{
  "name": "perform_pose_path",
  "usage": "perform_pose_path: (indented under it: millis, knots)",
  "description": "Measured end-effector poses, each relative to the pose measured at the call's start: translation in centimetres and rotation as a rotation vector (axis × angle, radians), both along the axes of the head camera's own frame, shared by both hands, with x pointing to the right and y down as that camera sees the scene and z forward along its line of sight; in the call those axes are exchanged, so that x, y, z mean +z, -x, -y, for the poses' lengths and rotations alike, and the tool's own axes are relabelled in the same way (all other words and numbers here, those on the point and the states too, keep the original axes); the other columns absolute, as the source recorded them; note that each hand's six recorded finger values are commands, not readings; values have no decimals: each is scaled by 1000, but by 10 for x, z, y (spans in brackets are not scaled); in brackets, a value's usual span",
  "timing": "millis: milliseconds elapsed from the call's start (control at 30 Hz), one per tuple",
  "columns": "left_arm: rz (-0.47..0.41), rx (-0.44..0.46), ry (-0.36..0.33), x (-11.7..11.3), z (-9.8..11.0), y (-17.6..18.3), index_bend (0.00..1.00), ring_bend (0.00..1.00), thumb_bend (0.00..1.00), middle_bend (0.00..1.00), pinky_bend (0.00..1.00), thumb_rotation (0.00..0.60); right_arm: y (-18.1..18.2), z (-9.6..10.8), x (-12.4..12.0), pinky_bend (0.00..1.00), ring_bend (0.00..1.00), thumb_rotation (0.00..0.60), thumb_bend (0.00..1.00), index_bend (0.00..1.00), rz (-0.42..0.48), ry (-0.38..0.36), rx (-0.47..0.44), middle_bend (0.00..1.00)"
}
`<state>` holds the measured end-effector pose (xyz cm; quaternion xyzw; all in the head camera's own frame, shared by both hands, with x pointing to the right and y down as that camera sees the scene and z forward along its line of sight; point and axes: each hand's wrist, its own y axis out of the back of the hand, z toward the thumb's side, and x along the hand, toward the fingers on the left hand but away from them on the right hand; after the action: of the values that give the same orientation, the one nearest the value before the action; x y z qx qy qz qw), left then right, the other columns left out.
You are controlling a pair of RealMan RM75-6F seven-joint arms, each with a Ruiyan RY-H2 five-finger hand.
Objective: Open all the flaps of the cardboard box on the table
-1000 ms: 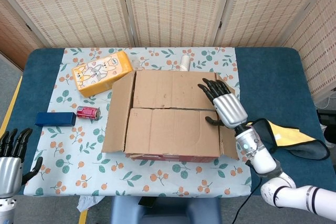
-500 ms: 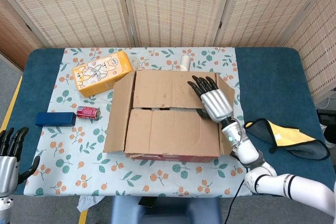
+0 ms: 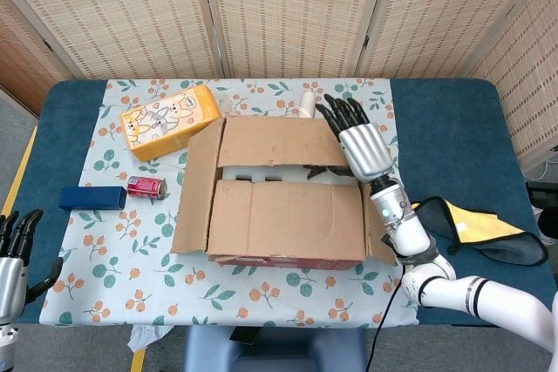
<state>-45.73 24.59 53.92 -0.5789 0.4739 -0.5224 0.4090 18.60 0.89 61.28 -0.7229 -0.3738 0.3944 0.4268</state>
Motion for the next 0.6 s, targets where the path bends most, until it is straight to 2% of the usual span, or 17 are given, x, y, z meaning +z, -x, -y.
perform_pose_path:
  millis: [200,600]
  knots:
    - [0,-19,3,2,3,5,0,38,404,161,15,600,-5,27,-14,0,0,600,291,0,5,-34,54,0]
    - [23,-68,19,12,12,21,0,37,405,161,15,600,-22,101,-8,0,0,600,290,0,-102,-99,153,0]
